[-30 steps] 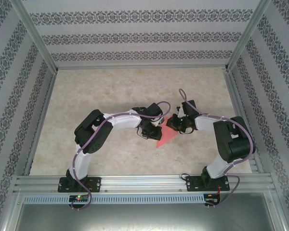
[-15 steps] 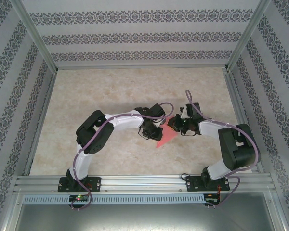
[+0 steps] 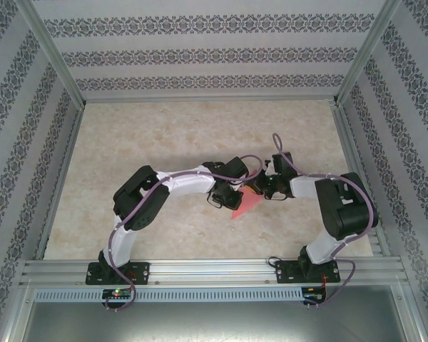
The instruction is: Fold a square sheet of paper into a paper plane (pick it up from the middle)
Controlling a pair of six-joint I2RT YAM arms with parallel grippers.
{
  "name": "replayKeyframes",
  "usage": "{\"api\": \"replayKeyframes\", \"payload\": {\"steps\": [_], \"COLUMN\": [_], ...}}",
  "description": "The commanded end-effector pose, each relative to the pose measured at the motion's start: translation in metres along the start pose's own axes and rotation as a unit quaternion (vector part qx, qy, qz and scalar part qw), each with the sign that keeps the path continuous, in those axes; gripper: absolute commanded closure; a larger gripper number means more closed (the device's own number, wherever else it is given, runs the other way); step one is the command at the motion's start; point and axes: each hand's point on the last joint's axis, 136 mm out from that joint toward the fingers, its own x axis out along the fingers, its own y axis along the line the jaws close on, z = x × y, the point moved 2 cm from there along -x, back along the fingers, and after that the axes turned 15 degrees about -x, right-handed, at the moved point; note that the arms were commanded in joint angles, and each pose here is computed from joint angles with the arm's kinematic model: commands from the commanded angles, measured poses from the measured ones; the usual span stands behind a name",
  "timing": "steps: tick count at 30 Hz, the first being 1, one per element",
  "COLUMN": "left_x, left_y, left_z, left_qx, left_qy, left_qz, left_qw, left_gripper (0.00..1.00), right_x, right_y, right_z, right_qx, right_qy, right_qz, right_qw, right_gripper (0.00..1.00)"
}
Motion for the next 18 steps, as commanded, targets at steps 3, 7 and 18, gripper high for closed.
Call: {"api": "replayKeyframes", "payload": {"steps": [3, 7, 18], "left_x": [0.061, 0.065, 0.073], "left_y": [0.045, 0.049, 0.059], "left_z": [-0.026, -0.029, -0.04], "left_qx": [0.04, 0.053, 0.075], "left_qy": [0.017, 0.013, 0.019], "left_qz": [0.106, 0.125, 0.158], "left_qw": [0.993, 0.991, 0.984], "left_gripper": [0.83, 0.83, 0.83], "right_x": [0.005, 0.005, -0.002], "right_y": [0.007, -0.006, -0.019], "right_z": [0.019, 0.018, 0.015], "right_qx": [-0.012, -0.016, -0.022], "right_qy": [-0.015, -0.006, -0.005], "right_qz": [-0.003, -0.04, -0.039], "right_qw": [1.0, 0.999, 0.999], "right_gripper": [0.94, 0.94, 0.94]}}
